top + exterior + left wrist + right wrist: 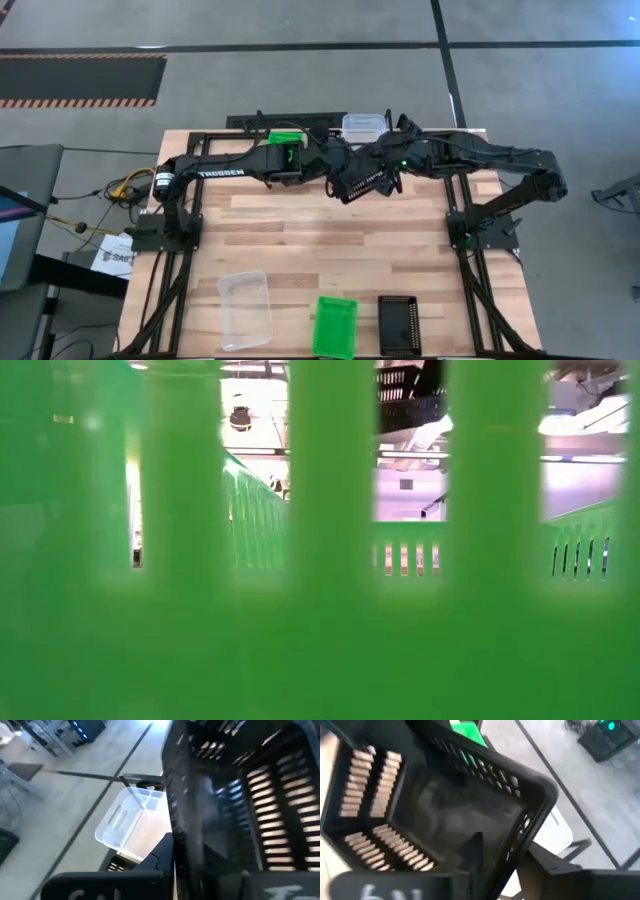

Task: Stack baskets on shelf by color
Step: Stack the top black bin into the black bin on the shelf

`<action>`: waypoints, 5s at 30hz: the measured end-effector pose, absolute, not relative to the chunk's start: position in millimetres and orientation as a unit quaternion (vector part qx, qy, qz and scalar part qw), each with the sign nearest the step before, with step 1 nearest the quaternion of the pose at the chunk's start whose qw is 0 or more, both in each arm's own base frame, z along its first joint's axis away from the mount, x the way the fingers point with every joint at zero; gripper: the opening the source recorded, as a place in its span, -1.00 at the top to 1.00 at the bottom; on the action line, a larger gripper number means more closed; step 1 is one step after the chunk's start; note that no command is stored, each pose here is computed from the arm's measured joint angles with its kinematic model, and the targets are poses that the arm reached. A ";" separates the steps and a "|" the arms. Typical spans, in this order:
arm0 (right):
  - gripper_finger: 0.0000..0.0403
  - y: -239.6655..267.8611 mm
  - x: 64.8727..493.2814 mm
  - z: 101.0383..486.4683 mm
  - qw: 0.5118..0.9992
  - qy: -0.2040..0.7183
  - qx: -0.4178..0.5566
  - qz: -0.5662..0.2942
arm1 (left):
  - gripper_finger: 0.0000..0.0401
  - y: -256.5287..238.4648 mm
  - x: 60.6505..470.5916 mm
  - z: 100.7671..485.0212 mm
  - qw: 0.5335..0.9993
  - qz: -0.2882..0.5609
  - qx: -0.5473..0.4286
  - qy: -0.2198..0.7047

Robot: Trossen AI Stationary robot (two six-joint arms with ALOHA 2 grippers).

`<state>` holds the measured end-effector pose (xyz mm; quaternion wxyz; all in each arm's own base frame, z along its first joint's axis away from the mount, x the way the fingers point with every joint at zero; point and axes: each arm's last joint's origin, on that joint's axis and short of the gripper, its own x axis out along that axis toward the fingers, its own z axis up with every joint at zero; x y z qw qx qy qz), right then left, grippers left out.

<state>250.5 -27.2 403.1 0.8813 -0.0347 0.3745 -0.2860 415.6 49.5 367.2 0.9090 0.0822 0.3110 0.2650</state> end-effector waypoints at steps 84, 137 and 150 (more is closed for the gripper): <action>1.00 7.6 -70.1 517.5 0.799 0.139 -0.022 -0.585 | 1.00 195.8 357.9 246.8 0.691 0.504 -0.441 0.274; 0.93 -111.5 163.4 493.0 0.882 0.390 -0.096 -0.246 | 1.00 176.7 369.7 249.8 0.736 0.482 -0.375 0.293; 0.83 -228.3 220.1 434.4 0.897 0.400 0.017 -0.185 | 1.00 175.2 366.7 254.5 0.738 0.479 -0.370 0.298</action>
